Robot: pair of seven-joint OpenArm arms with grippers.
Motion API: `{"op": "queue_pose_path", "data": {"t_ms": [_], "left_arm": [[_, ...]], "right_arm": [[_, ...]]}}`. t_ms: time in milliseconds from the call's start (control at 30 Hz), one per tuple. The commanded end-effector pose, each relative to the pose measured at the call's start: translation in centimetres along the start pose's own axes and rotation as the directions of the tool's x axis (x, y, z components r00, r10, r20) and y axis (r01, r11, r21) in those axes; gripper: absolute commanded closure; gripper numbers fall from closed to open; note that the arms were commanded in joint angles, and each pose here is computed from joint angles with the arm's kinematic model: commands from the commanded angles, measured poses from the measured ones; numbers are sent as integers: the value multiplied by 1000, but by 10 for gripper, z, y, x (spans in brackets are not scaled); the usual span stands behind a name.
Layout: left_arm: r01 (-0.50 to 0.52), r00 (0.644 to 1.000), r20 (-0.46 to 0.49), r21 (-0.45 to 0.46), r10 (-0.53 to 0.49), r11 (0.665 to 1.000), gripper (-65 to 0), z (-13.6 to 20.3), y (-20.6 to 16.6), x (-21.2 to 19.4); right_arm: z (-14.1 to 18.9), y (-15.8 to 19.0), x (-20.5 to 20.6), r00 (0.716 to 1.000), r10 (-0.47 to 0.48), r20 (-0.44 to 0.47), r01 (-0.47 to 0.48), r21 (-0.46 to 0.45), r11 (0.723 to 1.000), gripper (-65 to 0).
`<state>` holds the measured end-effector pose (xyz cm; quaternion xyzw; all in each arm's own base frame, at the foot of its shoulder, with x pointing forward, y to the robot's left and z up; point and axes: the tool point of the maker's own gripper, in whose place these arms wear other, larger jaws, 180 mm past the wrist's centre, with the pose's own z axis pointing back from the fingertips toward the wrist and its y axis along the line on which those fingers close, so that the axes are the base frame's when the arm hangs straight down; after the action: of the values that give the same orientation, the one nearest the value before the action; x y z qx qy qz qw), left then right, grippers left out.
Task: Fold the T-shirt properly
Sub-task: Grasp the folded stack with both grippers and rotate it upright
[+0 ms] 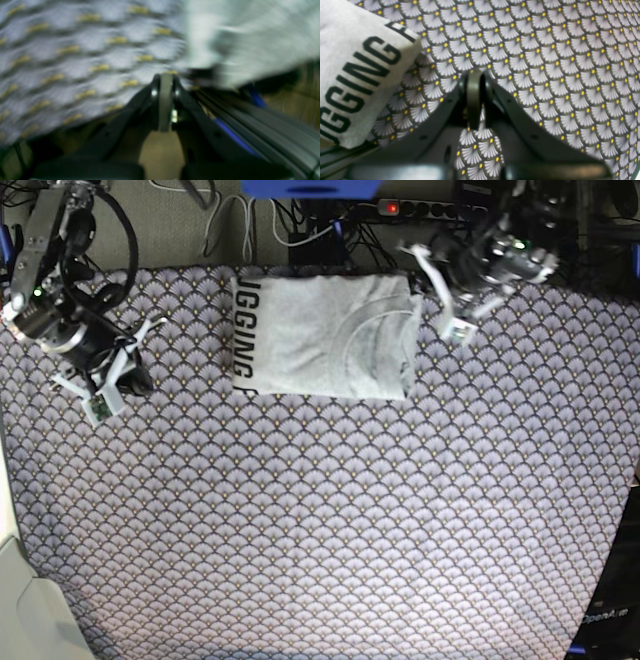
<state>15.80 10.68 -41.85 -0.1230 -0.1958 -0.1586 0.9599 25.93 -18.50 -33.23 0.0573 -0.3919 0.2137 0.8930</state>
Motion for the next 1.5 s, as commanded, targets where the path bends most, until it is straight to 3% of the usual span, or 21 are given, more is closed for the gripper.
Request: {"op": "queue_pose_path", "data": {"t_ms": [0,133,400,567,1033,1100,1300,1467], "left_arm": [[34,999,8,15,-34,999,-3,1,1,3],[64,998,16,1,-64,998,-3,-6,-15,9],[21,1000,-22,20,-21,1000,-3,-32,-8,10],[-1,1000,3,33,1,999,-3,-39,1,26],[-155,986,77,85,148,984,-3,-44,36,56],[-160,984,93,91,151,983,-3,-43,40,63],[-166,979,135,75,155,983,-3,-45,40,89],[-205,972,126,26,200,978,-3,-65,29,108]], "right_arm": [[3,-2,11,999,14,39,-14,-6,1000,0],[3,-2,10,999,12,37,-12,-4,1000,0],[4,-1,7,1000,11,27,-11,-3,1000,0],[5,1,-1,1000,9,8,-9,2,1000,0],[2,2,-1,1000,6,10,-6,9,1000,0],[-6,-3,11,999,1,33,-1,9,1000,0],[-45,-3,6,999,-52,-13,52,83,995,0],[-62,29,6,999,-25,-34,31,179,983,0]]}}
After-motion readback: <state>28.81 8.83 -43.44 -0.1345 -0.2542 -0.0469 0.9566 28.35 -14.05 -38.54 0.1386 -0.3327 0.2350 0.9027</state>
